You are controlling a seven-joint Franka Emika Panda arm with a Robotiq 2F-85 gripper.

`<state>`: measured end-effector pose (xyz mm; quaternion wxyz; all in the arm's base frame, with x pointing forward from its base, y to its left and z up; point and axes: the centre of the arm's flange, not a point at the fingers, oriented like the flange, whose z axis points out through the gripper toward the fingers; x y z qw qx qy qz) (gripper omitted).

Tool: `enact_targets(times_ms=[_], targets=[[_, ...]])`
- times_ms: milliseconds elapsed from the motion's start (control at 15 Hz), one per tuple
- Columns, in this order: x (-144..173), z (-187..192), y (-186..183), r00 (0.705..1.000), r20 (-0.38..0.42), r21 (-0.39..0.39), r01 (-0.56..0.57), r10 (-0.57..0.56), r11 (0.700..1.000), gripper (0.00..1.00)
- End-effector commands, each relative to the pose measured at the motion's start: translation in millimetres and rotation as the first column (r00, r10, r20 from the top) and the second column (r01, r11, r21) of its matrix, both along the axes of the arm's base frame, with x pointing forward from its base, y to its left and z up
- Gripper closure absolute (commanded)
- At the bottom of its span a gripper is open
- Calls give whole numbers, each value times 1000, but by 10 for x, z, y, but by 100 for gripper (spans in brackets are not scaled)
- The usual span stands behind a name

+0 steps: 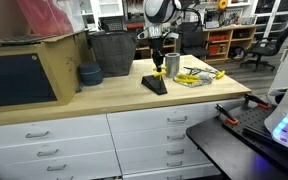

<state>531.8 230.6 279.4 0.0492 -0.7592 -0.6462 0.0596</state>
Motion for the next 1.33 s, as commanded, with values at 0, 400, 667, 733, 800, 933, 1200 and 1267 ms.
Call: enact_targets(times_ms=[0,400,667,733,800,933,1200,1267], targets=[[-21,23,18,1000,4,-15,10,-10,1000,96],[-22,15,3,999,33,-13,29,-28,1000,96],[-8,17,1,998,39,-2,44,-44,999,96],[-11,7,4,999,33,3,41,-42,999,96],[-14,-3,10,999,30,3,42,-42,999,96],[-15,-13,16,999,24,5,43,-43,999,96],[-32,-81,5,998,0,15,56,-56,998,96],[-37,-102,-2,998,-6,15,59,-59,998,96]])
